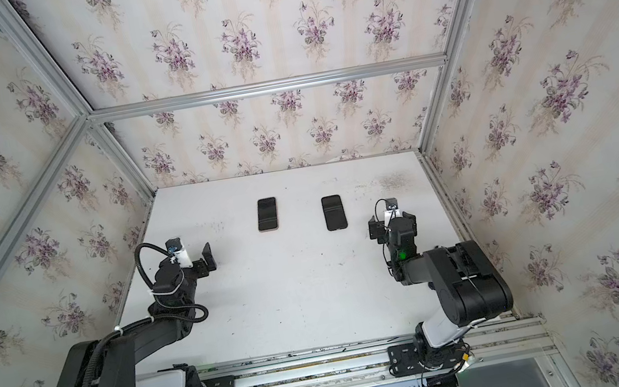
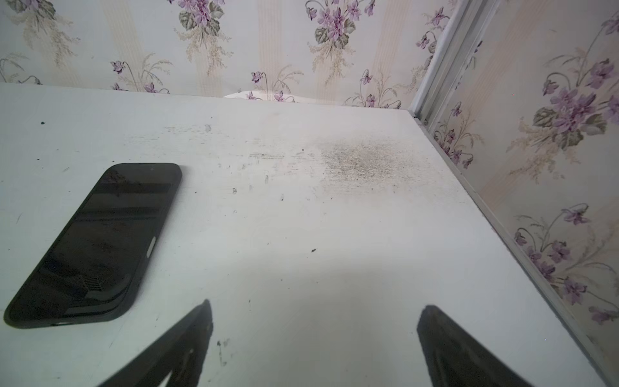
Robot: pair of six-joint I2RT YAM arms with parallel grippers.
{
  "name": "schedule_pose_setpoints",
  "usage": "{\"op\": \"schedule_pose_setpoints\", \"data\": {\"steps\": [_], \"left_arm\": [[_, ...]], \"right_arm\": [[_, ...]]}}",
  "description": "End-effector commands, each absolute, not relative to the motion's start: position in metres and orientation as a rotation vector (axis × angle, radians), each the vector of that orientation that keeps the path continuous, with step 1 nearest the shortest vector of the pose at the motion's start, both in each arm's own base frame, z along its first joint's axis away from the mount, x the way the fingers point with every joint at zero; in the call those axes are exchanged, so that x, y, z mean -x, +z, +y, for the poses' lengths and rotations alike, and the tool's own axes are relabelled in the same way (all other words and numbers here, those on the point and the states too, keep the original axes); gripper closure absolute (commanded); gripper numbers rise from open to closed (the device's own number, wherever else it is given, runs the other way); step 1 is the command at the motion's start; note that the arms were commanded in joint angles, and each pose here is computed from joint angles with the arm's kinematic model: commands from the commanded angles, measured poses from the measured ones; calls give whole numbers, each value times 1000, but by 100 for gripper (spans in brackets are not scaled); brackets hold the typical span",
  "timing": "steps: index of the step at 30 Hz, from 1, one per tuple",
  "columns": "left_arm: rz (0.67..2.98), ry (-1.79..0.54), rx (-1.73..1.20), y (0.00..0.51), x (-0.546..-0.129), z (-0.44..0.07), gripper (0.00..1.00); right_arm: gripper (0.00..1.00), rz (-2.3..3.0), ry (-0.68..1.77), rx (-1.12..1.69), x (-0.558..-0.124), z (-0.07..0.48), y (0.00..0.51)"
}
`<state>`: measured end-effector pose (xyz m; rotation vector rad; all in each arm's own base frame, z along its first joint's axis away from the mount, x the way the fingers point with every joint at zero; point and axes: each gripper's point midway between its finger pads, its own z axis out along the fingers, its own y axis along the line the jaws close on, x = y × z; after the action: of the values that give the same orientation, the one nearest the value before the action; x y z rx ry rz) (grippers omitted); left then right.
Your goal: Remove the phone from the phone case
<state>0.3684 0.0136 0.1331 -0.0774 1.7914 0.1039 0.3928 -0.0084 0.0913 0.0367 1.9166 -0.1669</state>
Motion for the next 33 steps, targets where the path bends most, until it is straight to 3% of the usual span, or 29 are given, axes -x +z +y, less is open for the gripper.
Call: {"op": "schedule_pose_setpoints", "data": {"steps": [1,28,33], "left_arm": [[1754,101,81,142,-370,14,0],[1753,99,79,143,-370,13,0],[1795,89,31,171,-376,6,0]], "right_arm": [[0,1892,-160,-31,-395,-7,97],[1,1901,-154,-23,-396,-5,97],[2,1991,-227,21,-393,5,119]]}}
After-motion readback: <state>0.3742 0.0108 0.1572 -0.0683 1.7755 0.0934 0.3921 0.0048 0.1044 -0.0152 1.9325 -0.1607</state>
